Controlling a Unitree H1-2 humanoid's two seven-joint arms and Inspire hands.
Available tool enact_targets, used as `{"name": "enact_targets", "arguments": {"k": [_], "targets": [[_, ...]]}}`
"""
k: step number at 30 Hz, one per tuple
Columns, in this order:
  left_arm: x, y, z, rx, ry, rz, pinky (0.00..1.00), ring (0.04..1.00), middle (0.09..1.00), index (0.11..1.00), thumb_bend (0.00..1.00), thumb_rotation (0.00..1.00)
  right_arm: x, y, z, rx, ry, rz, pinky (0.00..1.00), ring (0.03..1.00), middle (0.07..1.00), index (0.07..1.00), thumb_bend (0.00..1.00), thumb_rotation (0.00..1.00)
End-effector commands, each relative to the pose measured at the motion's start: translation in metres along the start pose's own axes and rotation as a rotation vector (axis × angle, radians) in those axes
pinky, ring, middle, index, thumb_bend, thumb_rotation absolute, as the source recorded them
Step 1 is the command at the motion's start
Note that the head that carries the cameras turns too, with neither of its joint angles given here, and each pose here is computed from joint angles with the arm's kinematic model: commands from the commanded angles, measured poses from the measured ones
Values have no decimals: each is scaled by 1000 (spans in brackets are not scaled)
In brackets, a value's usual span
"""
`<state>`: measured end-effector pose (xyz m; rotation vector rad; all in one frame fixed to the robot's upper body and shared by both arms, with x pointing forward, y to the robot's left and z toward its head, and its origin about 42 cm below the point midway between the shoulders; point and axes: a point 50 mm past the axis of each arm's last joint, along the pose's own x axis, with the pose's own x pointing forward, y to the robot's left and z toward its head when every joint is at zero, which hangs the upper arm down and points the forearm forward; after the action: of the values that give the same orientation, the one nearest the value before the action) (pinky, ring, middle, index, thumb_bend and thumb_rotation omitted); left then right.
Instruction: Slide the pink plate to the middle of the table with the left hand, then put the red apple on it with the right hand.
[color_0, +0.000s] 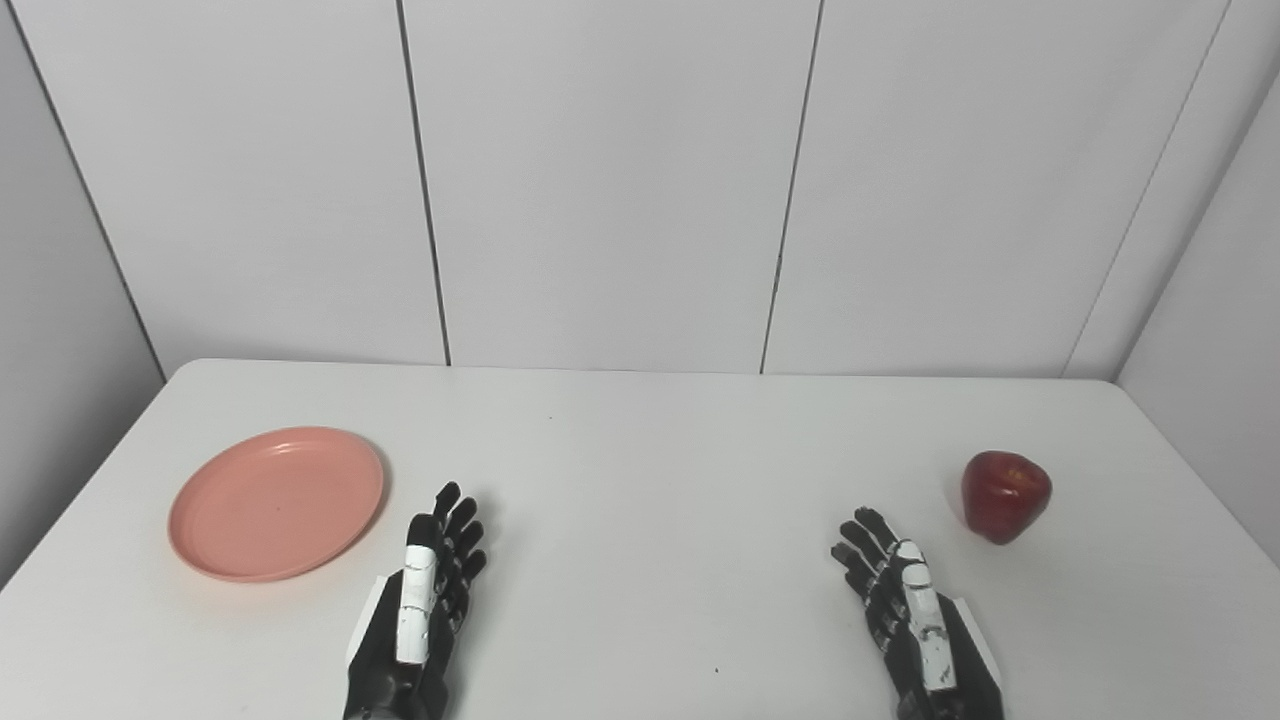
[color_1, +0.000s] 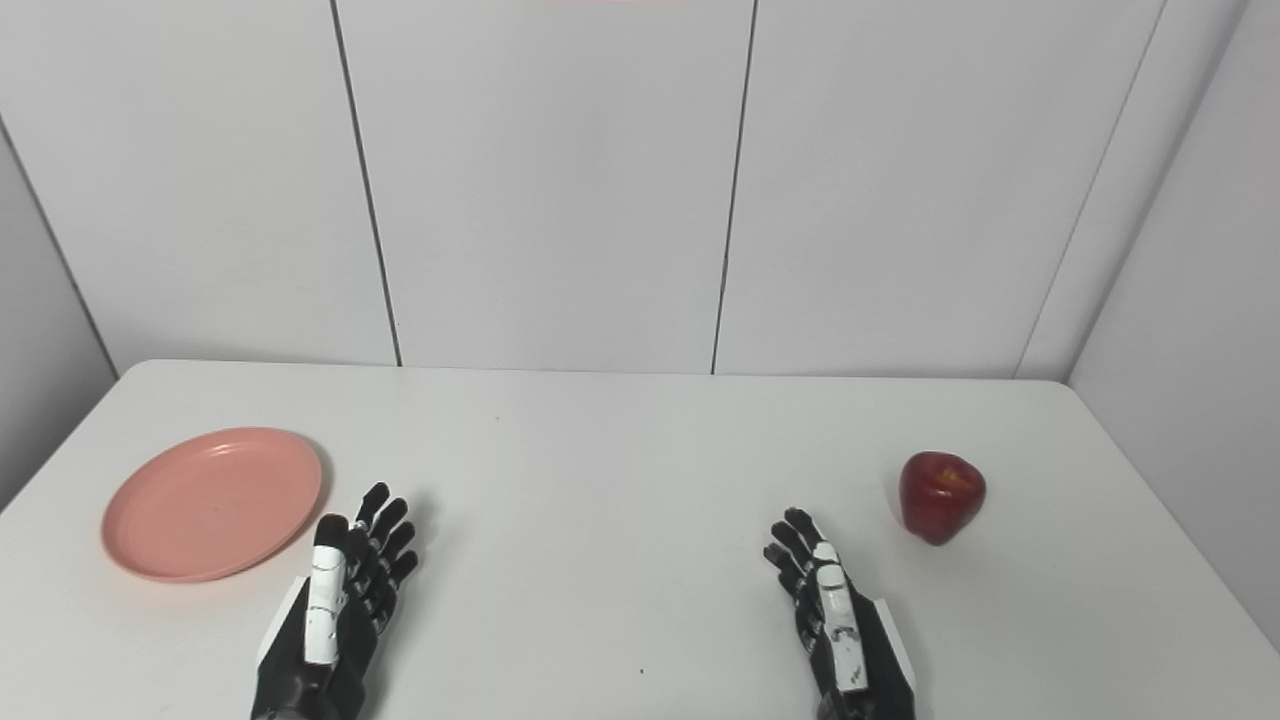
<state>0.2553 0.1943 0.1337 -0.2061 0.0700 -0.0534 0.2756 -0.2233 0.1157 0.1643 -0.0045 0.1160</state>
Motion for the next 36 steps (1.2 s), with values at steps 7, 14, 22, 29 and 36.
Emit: {"name": "enact_targets", "arguments": {"k": [7,14,22,29,36], "targets": [[-18,5,-20,5,37,20,1000,1000,1000,1000,867,1000,18,-6,0,-50,-38,1,1000,945,939,934,663,1000],[-17,-7,-28,3,36,22,1000,1000,1000,1000,897,994,25,-22,-5,-46,-33,-2,1000,953,945,932,656,1000],[-13,-21,-38,3,33,31,1000,1000,1000,1000,873,994,24,-41,-13,-36,-12,11,1000,966,959,947,656,1000],[-10,-31,-43,4,33,41,1000,1000,1000,1000,853,1000,24,-50,-19,-16,-8,18,1000,980,970,958,630,1000],[-7,-38,-50,11,30,44,1000,1000,1000,1000,849,1000,24,-58,-23,-10,5,26,1000,992,983,972,601,1000]]}}
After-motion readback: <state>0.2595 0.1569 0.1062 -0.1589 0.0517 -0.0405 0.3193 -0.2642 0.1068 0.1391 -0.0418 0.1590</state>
